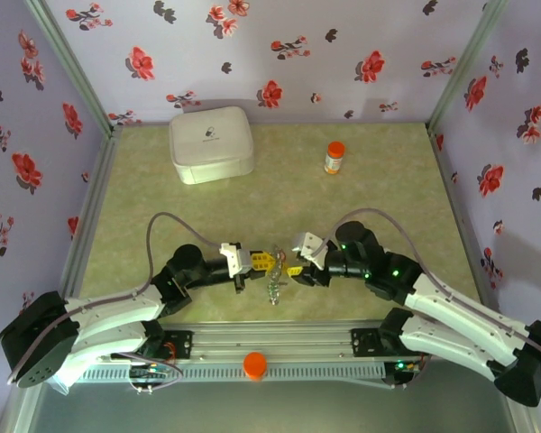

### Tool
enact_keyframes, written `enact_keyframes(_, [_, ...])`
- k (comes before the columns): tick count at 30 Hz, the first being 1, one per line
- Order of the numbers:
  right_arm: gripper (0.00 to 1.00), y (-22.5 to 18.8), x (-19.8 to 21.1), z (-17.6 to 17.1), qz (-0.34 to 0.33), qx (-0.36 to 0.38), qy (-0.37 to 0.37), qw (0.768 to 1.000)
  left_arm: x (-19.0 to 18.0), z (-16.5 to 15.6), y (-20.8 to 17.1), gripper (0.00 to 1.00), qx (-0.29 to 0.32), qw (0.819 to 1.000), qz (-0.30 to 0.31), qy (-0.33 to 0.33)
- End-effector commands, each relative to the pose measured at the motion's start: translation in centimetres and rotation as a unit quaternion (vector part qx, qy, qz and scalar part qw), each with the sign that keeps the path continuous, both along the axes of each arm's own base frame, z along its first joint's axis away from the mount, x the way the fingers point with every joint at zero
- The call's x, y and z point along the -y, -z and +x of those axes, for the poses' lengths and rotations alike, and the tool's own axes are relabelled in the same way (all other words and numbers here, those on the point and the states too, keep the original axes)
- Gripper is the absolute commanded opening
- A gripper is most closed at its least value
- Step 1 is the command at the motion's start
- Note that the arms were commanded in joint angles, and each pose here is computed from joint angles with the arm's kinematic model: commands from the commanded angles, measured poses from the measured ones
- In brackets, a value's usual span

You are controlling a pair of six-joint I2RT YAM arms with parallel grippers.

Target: Put the keys on the keyring

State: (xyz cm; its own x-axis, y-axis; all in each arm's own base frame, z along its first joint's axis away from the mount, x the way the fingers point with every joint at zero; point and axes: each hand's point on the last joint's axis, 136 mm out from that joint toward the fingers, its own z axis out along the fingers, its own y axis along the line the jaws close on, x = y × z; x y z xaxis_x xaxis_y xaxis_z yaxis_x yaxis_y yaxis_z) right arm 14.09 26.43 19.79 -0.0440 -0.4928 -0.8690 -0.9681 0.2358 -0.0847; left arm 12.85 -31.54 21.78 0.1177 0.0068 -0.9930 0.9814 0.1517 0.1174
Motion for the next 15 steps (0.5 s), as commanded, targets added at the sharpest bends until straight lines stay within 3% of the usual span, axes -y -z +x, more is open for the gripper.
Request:
enact_keyframes(1, [0.45,-1.1,-1.1,-0.4,0.026,-0.004,-0.019,0.999,-0.3,-0.2,-2.3,0.00,0.019,0.999,-0.042,0.005])
enact_keyframes(15, [0.43,-0.7,-2.1,-0.6,0.038,-0.038,-0.029,0.998,-0.6,-0.4,-2.7,0.00,0.019,0.998,-0.054,0.009])
